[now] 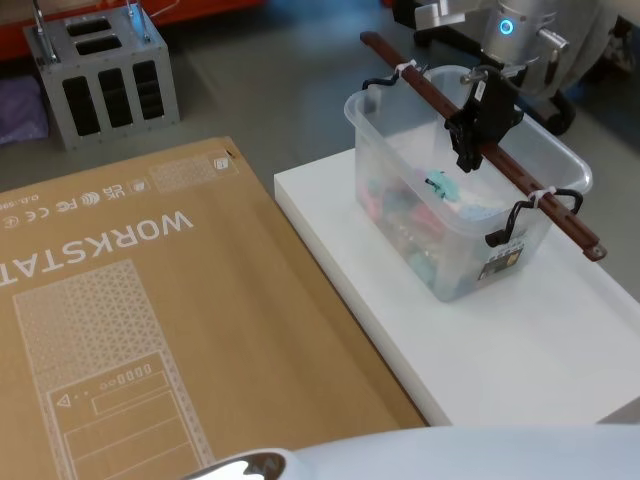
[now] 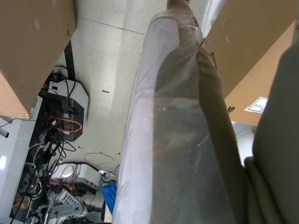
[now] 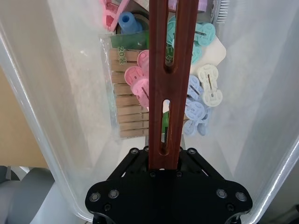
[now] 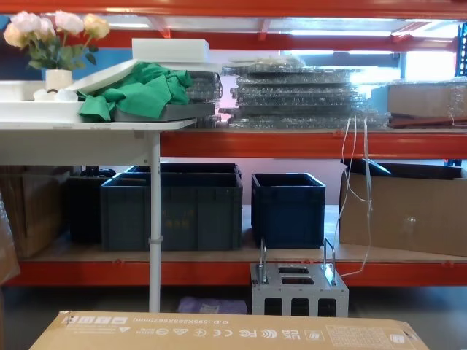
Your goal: Use one hand to grasp the basket and place it at the designated location.
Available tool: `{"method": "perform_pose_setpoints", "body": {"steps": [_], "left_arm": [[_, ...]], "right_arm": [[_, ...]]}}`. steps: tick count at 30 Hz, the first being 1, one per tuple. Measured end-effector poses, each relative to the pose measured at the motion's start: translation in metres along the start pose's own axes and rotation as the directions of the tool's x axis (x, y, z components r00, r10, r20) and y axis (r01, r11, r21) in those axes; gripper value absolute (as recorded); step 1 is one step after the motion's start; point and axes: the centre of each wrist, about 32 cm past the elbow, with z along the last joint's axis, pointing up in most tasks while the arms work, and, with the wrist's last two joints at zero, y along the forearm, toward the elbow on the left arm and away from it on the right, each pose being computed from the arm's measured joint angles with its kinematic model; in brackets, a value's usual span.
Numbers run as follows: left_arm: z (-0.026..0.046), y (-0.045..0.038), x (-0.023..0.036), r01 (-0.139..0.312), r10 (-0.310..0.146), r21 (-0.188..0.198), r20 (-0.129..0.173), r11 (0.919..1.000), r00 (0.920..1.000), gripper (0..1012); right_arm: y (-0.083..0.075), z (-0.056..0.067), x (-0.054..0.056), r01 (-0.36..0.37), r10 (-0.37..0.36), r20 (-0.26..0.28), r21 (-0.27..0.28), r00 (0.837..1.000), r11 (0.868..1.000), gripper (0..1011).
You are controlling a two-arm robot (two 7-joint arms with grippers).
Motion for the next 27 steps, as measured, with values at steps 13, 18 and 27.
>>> {"method": "perform_pose_setpoints", "body": {"steps": [13, 18, 27], "left_arm": [[0.0000, 0.0000, 0.0000, 0.000, 0.000, 0.000, 0.000, 1.0000, 1.0000, 0], [0.0000, 0.0000, 0.0000, 0.000, 0.000, 0.000, 0.000, 1.0000, 1.0000, 0], [0.0000, 0.0000, 0.0000, 0.000, 0.000, 0.000, 0.000, 1.0000, 1.0000, 0]], "right_arm": [[-0.005, 0.000, 0.000, 0.010, -0.010, 0.010, -0.003, 1.000, 1.000, 477], [-0.008, 0.000, 0.000, 0.024, -0.024, 0.017, -0.001, 1.000, 1.000, 639], [-0.011, 0.000, 0.001, 0.041, -0.041, 0.027, 0.002, 0.999, 0.999, 883]]}}
